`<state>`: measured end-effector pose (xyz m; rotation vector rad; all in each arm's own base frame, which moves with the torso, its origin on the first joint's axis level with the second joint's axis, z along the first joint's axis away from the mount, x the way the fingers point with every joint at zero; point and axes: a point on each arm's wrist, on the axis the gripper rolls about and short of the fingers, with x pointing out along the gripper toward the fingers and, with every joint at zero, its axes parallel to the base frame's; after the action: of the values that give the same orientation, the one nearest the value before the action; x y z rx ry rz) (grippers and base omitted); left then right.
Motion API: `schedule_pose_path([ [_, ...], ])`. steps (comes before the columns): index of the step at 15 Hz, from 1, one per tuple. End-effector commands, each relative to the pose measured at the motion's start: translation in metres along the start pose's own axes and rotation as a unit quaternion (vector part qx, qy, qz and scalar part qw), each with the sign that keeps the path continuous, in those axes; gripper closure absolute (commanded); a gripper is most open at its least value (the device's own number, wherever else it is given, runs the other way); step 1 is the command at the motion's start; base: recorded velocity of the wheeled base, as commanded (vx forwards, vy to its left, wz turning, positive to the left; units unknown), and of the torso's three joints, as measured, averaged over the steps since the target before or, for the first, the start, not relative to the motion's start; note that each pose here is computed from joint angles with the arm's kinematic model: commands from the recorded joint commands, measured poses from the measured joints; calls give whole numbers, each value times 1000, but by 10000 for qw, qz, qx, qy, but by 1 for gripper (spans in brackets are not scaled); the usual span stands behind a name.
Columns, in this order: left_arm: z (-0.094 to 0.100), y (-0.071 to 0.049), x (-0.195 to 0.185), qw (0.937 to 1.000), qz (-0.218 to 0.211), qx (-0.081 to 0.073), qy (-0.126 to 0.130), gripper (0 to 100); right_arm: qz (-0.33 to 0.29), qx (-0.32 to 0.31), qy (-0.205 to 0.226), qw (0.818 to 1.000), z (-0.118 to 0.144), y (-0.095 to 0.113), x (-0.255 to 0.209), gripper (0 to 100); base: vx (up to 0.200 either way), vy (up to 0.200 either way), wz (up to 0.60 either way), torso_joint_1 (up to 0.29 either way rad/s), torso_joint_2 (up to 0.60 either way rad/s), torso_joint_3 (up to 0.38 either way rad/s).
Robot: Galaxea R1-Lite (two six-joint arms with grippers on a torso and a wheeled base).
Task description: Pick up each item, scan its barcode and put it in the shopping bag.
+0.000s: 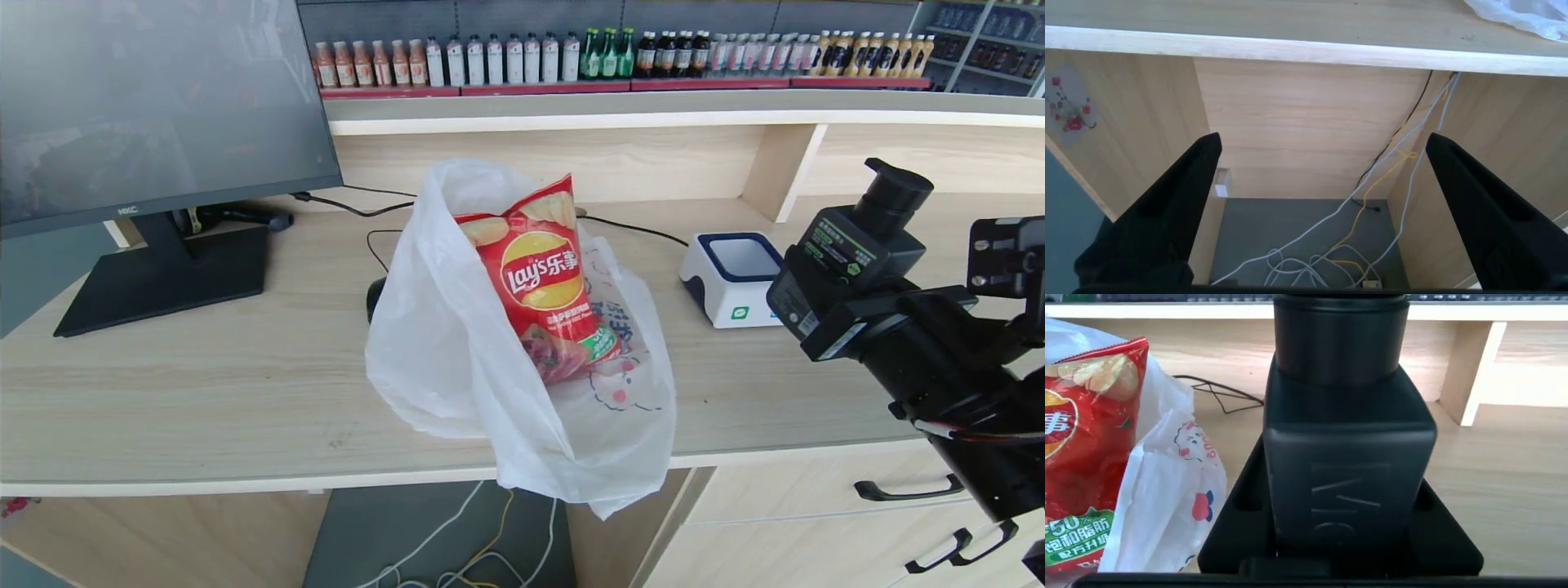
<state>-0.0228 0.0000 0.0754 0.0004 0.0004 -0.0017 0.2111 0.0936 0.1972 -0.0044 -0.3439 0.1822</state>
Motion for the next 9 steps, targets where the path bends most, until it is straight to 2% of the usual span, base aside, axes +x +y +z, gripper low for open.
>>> schedule_pose_path([
  [1,0,0,0,10000,1,-2,-2,0,-4,12,-51,10000,1,0,2,100,0,200,0,12,2,2],
  [3,0,0,0,10000,1,6,-2,0,-11,26,-110,9999,3,1,5,100,0,200,0,5,5,0],
  [9,0,0,0,10000,-7,21,-2,0,283,117,-444,9985,11,10,27,100,0,0,0,0,0,0],
])
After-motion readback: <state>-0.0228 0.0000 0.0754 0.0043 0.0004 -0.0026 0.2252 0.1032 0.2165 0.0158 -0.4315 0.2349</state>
